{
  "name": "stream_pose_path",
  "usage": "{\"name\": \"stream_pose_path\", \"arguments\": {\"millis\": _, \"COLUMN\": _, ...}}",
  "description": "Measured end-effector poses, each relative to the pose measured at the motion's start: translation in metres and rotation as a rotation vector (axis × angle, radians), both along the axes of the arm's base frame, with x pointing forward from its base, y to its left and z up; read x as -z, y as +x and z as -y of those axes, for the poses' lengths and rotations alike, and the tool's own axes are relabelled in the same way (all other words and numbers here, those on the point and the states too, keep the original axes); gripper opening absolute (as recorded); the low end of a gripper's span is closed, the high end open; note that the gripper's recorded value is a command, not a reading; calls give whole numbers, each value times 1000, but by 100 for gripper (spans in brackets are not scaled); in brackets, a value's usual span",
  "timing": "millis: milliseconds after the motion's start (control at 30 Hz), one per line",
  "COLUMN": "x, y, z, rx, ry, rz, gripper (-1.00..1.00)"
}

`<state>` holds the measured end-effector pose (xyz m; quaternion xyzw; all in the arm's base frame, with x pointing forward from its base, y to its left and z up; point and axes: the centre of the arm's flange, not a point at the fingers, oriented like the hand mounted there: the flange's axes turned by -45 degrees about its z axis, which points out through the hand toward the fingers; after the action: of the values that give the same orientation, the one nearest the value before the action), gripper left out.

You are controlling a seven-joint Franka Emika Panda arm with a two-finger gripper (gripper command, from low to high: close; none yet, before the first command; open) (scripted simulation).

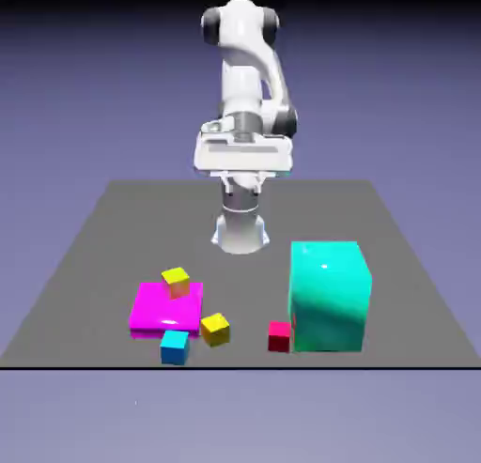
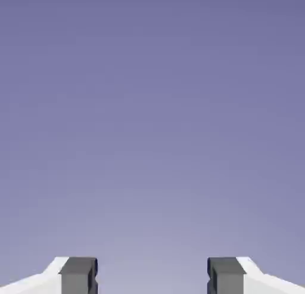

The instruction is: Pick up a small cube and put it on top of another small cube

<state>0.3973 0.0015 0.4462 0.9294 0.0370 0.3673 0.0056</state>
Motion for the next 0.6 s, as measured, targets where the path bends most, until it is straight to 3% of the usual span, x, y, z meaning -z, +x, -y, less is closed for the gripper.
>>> {"name": "stream_pose_path", "arguments": {"millis": 300, "x": 104, "y": 45, "z": 23, "rx": -169, "ry": -71, "rz": -327, "gripper": 0}}
{"name": "stream_pose_path", "arguments": {"millis": 600, "x": 215, "y": 60, "z": 50, "rx": -360, "ry": -155, "rz": -633, "gripper": 0}}
